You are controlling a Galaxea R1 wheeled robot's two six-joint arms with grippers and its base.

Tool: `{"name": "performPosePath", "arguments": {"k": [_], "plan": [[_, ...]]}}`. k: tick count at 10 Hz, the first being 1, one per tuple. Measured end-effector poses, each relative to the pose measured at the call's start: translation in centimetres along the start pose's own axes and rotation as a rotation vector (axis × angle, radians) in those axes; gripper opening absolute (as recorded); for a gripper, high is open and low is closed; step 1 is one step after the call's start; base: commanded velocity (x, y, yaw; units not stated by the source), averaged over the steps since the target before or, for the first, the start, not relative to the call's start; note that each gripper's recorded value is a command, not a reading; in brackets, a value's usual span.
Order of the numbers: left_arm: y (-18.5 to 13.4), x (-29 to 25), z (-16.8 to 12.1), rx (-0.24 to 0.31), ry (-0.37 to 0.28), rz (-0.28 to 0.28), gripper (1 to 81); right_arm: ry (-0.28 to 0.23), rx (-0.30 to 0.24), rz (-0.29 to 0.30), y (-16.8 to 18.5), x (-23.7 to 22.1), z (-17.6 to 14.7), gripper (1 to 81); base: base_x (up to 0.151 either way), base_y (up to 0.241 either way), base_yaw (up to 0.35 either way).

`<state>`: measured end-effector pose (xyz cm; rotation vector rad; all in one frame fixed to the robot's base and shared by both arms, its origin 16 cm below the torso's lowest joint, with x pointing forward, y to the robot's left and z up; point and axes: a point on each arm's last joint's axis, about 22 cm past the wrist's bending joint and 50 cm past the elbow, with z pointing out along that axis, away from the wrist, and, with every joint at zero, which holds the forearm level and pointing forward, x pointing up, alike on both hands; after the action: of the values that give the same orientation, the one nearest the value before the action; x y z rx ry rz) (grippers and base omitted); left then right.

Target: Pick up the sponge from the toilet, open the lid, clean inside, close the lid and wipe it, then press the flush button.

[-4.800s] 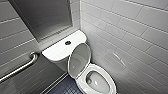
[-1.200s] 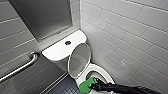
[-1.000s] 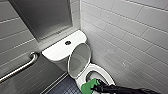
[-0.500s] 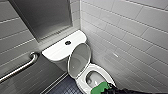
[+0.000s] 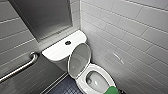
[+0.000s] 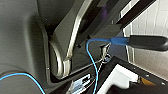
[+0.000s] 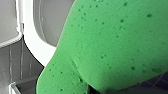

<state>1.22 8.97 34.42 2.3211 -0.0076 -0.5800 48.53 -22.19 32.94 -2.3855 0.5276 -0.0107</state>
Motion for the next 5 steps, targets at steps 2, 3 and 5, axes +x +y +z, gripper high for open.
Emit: {"name": "performPosePath", "arguments": {"k": [2, 3, 5], "plan": [[0.0, 0.0, 0.0, 0.0, 0.0, 0.0, 81.1, 0.023, -0.035, 0.039, 3.7, -1.4, -2.9, 1.0, 0.0, 0.0, 0.0], [0.0, 0.0, 0.0, 0.0, 0.0, 0.0, 81.1, 0.021, -0.056, 0.062, 5.5, -2.8, -4.4, 1.0, 0.0, 0.0, 0.0], [0.0, 0.0, 0.0, 0.0, 0.0, 0.0, 81.1, 0.045, -0.066, 0.074, 6.8, -3.0, -7.4, 1.0, 0.0, 0.0, 0.0]]}}
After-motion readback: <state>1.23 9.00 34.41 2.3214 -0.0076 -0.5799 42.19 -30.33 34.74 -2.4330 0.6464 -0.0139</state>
